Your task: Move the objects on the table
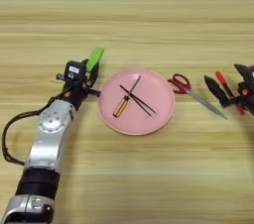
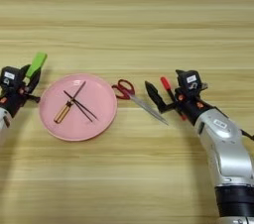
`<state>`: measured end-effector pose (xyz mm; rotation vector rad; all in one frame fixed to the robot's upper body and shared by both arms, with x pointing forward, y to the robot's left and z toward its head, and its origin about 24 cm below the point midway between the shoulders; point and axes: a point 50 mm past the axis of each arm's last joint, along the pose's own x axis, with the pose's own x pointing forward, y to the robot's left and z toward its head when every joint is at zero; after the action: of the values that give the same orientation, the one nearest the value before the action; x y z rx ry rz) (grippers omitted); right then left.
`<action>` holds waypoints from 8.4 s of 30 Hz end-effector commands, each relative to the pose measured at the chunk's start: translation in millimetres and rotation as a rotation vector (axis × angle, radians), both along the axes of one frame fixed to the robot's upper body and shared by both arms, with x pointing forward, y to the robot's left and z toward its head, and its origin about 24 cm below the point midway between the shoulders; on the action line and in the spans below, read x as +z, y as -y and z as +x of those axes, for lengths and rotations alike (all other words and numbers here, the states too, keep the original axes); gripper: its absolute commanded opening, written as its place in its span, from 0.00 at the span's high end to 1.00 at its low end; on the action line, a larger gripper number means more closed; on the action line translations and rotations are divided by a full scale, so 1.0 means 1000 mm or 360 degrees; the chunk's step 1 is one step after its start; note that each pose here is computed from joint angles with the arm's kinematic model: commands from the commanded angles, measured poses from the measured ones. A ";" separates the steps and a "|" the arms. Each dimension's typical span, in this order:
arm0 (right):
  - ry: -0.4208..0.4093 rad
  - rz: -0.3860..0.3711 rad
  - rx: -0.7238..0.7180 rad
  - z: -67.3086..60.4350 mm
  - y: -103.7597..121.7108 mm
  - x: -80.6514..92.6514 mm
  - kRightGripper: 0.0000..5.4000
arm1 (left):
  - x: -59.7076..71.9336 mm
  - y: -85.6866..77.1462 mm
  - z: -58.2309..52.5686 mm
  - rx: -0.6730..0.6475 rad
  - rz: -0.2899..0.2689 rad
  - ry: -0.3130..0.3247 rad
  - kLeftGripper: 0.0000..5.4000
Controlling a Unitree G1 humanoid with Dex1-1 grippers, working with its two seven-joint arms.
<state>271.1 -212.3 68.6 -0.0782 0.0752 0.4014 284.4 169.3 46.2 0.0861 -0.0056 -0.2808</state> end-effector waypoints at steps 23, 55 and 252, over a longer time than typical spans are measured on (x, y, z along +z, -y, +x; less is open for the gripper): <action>0.0021 0.0007 -0.0053 0.005 0.002 0.003 0.00 | -0.012 0.056 -0.040 -0.0648 0.0111 -0.0307 0.75; 0.0122 -0.0057 -0.0269 0.016 0.016 0.002 0.00 | -0.001 0.049 -0.036 -0.0611 0.0106 -0.0257 0.30; 0.0096 -0.0242 -0.0105 0.042 -0.057 -0.009 0.00 | 0.008 0.031 -0.009 -0.0981 0.0088 -0.0555 0.01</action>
<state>313.5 -151.9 60.2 -0.2408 0.0373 0.3367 271.1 135.9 53.7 0.0708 0.3265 -0.9093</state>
